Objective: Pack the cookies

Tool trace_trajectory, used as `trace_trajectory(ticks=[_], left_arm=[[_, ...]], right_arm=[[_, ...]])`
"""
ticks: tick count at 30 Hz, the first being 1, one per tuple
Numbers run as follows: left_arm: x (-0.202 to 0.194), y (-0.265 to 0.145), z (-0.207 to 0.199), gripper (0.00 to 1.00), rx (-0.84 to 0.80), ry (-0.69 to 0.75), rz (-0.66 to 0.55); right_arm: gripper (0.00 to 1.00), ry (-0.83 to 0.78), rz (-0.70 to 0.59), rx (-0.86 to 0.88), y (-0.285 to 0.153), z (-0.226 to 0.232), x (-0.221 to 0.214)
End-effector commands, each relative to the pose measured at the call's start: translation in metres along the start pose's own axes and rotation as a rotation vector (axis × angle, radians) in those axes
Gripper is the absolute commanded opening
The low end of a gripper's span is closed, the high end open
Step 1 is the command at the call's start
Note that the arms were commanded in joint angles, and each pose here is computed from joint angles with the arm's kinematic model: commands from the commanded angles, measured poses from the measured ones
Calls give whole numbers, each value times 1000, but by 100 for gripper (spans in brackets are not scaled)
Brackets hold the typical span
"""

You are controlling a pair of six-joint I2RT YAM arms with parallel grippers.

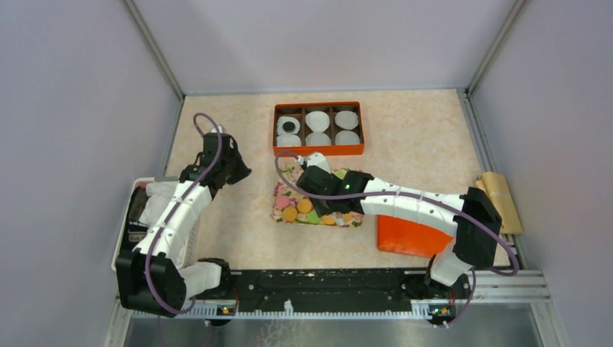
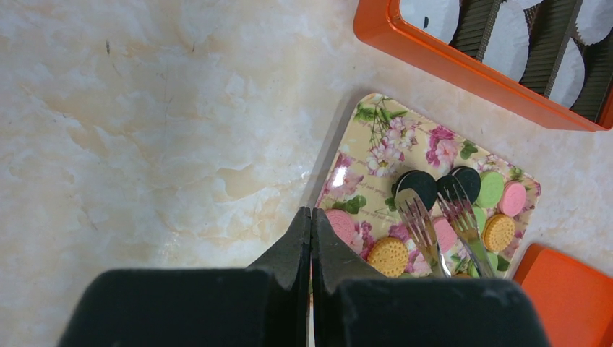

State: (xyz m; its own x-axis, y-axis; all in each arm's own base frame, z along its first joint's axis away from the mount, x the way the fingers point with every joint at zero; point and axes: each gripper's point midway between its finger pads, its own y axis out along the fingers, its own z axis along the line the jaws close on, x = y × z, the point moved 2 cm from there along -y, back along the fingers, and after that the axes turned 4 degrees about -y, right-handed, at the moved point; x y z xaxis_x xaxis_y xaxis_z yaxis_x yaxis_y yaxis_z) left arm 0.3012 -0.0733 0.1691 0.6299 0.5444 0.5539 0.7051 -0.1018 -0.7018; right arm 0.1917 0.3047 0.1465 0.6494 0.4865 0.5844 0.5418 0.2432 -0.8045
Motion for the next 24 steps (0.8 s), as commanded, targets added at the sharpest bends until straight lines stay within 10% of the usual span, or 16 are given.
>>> trace_trajectory(ticks=[1,24], left_arm=[[4,2,-2,0,-23,3,-17],[25,-4,-1,0,-4,-11,-66]], right_arm=[[0,8,-135,-8,-18,4,46],[0,23,-275,-74,3,-28,145]])
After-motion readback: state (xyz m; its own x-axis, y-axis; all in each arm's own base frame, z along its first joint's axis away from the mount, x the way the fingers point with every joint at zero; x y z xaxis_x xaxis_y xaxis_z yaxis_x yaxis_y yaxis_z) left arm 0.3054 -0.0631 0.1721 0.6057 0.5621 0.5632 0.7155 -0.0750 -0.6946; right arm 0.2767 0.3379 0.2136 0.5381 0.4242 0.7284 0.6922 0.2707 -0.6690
